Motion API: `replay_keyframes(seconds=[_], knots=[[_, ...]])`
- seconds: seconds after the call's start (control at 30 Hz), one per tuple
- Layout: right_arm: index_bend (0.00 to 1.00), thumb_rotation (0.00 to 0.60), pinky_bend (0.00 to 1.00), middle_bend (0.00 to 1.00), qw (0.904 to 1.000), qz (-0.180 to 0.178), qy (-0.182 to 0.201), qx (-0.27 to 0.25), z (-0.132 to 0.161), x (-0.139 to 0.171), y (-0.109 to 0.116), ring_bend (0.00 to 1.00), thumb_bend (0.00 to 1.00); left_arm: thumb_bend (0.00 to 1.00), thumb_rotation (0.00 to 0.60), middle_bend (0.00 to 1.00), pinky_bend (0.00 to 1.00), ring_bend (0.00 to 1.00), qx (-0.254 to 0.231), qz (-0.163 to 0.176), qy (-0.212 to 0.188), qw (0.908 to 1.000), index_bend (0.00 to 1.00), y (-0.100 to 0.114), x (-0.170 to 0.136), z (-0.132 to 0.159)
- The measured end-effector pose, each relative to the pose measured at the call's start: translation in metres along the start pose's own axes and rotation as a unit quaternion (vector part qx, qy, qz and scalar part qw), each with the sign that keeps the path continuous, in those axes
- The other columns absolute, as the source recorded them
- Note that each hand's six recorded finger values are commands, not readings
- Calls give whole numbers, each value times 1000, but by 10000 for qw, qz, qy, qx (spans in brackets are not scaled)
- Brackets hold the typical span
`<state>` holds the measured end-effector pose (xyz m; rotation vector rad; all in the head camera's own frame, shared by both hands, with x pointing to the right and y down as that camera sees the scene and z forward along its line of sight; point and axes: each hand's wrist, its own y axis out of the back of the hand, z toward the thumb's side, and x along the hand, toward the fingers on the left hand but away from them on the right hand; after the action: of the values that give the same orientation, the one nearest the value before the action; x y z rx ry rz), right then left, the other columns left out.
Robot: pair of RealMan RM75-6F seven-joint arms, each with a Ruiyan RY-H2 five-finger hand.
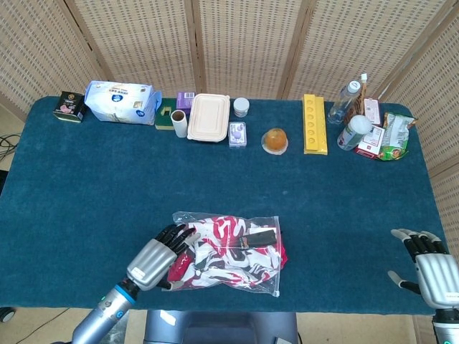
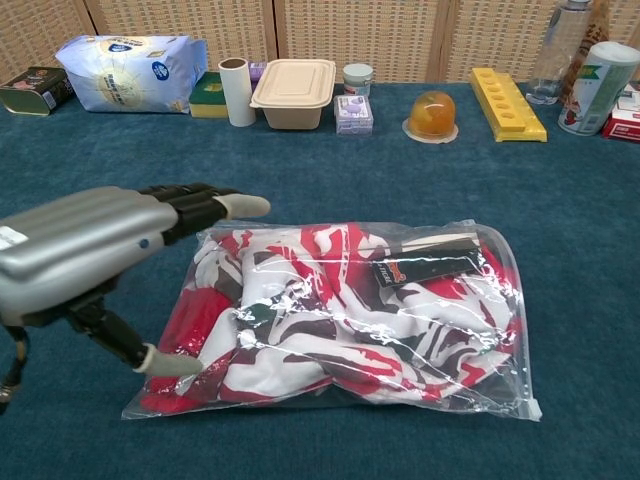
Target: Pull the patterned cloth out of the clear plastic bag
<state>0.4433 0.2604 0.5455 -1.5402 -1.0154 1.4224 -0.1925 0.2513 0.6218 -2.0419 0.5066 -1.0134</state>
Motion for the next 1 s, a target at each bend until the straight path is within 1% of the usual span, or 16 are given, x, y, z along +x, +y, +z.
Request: replay_keyframes(seconds=[0.13,0.23,0.33,0.47,0.67,0.77,0.87,0.9,1.0], knots=[[240,600,203,276,10000,15,-11,-41,-3,0,0,274,65,54,600,42,60,0,99,6,8,10000,0,-20,10,9],[240,600,203,276,10000,44,-46,-54,-6,0,-1,274,65,54,600,42,59,0,231,-21,78,9997,0,-32,18,9],[240,599,203,275,9999,77,-81,-57,-8,0,-3,274,65,54,600,42,60,0,374,41,203,9991,0,-36,26,1],[240,600,202,275,9999,101,-96,-57,-7,0,-4,275,65,55,600,41,60,0,541,168,389,9976,0,-34,37,-13],[240,600,202,275,9999,131,-87,-43,-3,-2,-5,274,65,54,600,41,60,0,752,355,709,9940,0,-21,57,-42],[240,600,203,275,9999,130,-69,-41,2,-3,-4,274,65,54,600,41,60,0,887,553,865,9908,0,-4,71,-59],[240,600,203,275,9999,116,-55,-44,6,-3,-3,274,65,54,600,42,60,0,1027,742,964,9872,0,23,87,-76],[240,600,203,275,9999,112,-52,-40,7,-3,-2,274,65,55,600,41,60,0,1070,762,976,9865,0,31,90,-82],[240,600,203,274,9999,101,-50,-24,7,-3,-1,274,65,56,600,41,59,0,1053,703,917,9877,0,43,89,-89]])
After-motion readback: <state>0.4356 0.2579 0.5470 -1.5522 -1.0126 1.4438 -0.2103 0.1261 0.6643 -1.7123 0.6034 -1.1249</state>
